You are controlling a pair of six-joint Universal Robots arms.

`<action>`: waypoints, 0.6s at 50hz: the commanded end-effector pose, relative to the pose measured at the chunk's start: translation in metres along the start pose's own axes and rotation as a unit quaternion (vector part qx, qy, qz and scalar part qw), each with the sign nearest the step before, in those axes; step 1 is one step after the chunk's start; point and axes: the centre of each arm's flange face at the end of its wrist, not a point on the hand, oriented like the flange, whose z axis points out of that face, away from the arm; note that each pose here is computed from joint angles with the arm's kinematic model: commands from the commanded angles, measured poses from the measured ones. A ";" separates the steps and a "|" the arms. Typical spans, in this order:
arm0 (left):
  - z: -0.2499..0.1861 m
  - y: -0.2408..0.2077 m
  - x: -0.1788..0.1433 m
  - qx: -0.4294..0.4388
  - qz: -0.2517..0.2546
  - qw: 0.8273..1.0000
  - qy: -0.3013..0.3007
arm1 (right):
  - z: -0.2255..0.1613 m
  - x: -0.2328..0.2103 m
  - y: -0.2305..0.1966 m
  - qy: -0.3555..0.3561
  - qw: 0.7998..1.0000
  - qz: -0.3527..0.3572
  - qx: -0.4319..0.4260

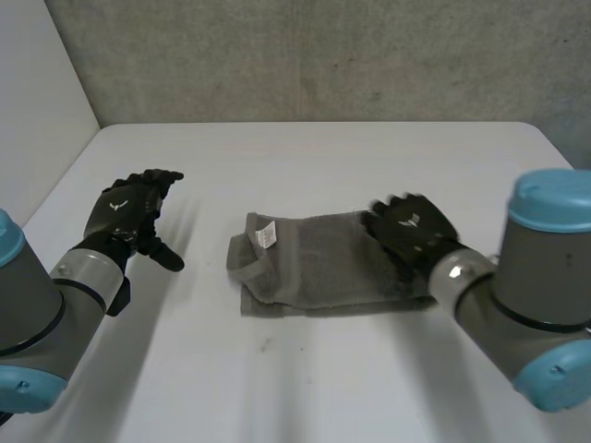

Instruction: Fold the towel.

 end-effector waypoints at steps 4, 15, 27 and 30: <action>-0.002 0.001 0.005 -0.002 0.001 1.000 0.007 | 0.019 0.022 0.073 0.034 0.996 -0.029 -0.076; -0.008 -0.020 0.022 0.033 0.006 0.999 0.030 | 0.035 0.042 0.000 0.076 0.995 -0.051 0.046; -0.008 -0.079 0.032 0.122 -0.034 0.991 0.049 | 0.024 -0.131 -0.052 -0.202 0.968 -0.106 0.101; -0.006 -0.079 0.033 0.122 -0.049 0.990 0.051 | 0.023 -0.147 -0.036 -0.233 0.964 -0.116 0.062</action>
